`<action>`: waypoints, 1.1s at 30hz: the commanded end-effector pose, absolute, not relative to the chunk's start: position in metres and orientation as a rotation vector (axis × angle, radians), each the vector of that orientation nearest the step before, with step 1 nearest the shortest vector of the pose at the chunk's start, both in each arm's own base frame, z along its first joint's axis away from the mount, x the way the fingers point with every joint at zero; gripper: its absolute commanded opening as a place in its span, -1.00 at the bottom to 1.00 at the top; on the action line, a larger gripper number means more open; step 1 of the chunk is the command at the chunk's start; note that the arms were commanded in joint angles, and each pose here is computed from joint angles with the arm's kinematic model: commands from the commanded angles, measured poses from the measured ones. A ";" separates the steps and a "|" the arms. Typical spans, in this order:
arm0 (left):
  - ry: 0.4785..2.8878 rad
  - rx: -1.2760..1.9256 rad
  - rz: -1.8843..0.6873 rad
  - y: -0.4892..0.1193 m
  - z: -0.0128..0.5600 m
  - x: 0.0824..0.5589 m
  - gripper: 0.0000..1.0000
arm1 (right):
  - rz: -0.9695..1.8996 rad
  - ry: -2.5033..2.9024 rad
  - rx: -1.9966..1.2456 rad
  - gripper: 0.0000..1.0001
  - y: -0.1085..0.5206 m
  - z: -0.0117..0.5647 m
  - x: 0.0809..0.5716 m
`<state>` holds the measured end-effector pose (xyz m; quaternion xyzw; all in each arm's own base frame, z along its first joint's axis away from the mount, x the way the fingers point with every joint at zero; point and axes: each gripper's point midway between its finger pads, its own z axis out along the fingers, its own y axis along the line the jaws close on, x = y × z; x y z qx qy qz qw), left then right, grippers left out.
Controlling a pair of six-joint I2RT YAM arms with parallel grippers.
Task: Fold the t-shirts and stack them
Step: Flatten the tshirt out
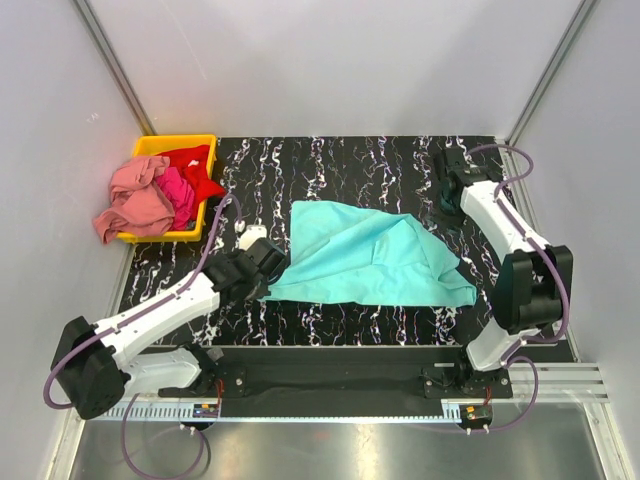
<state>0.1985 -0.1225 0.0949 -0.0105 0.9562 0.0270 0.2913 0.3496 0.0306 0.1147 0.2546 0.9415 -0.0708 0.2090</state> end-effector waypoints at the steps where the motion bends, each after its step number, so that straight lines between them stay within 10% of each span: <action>1: 2.501 -0.023 -0.023 -0.136 0.104 0.209 -1.00 | 0.016 2.575 0.522 -0.08 0.055 0.140 0.374; 16: 2.518 0.048 -0.111 -0.150 0.103 0.208 -1.00 | 0.381 2.476 -0.314 -0.17 0.104 0.090 0.448; 33: 2.505 0.048 -0.142 -0.151 0.106 0.205 -1.00 | 0.770 2.571 -0.411 -0.16 0.111 0.070 0.439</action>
